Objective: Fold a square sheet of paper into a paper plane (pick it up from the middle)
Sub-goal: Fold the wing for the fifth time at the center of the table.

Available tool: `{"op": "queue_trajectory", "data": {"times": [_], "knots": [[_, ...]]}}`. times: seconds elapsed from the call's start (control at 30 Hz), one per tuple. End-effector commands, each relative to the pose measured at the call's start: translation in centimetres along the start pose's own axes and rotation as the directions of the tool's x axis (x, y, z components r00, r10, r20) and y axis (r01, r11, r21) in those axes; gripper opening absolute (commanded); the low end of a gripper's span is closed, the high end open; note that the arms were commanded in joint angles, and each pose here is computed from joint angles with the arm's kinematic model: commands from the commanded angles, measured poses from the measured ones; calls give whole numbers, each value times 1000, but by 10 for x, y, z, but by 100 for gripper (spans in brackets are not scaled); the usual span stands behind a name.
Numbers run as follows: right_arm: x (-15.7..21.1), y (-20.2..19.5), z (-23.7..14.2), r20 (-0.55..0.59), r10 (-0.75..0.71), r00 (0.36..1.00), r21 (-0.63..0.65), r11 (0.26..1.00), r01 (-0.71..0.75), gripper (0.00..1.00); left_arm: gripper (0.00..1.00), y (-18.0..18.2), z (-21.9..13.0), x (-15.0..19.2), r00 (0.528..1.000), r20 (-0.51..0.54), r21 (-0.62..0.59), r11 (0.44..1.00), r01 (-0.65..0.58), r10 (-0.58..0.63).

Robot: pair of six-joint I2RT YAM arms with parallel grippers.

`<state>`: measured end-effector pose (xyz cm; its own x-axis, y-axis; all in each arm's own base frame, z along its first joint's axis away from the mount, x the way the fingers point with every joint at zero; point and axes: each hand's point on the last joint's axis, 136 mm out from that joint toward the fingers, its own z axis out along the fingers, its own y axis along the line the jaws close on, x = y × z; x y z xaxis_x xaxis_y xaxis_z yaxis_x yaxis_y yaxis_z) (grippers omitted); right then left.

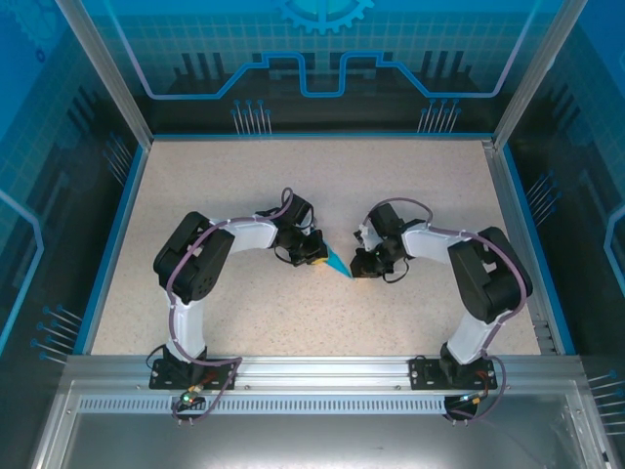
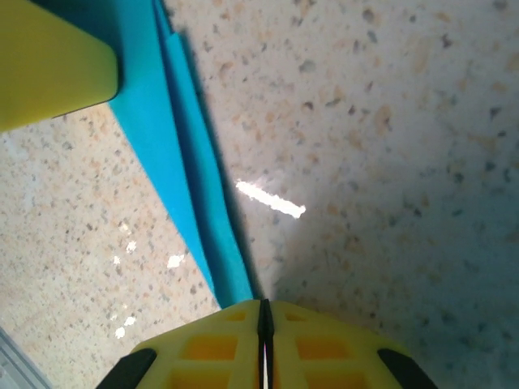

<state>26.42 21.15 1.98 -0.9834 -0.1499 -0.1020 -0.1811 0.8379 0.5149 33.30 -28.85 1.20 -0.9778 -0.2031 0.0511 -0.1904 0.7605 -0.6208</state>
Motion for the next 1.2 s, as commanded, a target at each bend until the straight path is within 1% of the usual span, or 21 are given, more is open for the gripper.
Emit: {"op": "queue_trajectory", "data": {"times": [0.0,0.07,0.13,0.2,0.33,0.57,0.77,0.8,0.87,0.97,1.03,1.17], "knots": [[-9,24,-20,67,-46,997,-26,999,48,12,3,73,19,10,997,-8,-249,966,69,-73],[-14,34,-22,84,-61,995,-35,997,65,13,3,72,19,10,997,-8,-246,967,67,-71],[-16,42,-16,75,-70,995,-56,996,75,13,3,71,19,10,997,-8,-243,968,66,-71],[-15,49,-4,40,-79,996,-77,994,82,13,3,71,19,10,998,-13,-242,968,62,-67],[-16,50,16,-5,-80,997,-85,993,79,12,3,70,19,10,998,-18,-243,969,51,-57],[-12,26,29,-32,-35,999,-49,998,33,9,3,72,19,11,998,-20,-250,967,48,-55],[8,4,32,-49,20,999,-38,999,-22,6,2,75,18,10,998,-11,-263,963,54,-58],[21,-4,35,-69,41,997,-32,999,-44,6,2,76,18,10,998,-12,-266,963,53,-58],[32,-10,33,-74,61,995,-37,997,-63,5,2,76,18,10,998,-12,-267,962,50,-55],[43,-14,27,-64,79,995,-55,995,-83,5,2,75,18,9,998,-12,-266,963,49,-54],[43,-12,21,-43,77,996,-68,994,-80,5,2,74,18,8,999,-14,-262,964,45,-50],[20,13,3,42,20,999,-139,990,-14,5,2,70,19,8,999,-25,-249,968,23,-31]]}}
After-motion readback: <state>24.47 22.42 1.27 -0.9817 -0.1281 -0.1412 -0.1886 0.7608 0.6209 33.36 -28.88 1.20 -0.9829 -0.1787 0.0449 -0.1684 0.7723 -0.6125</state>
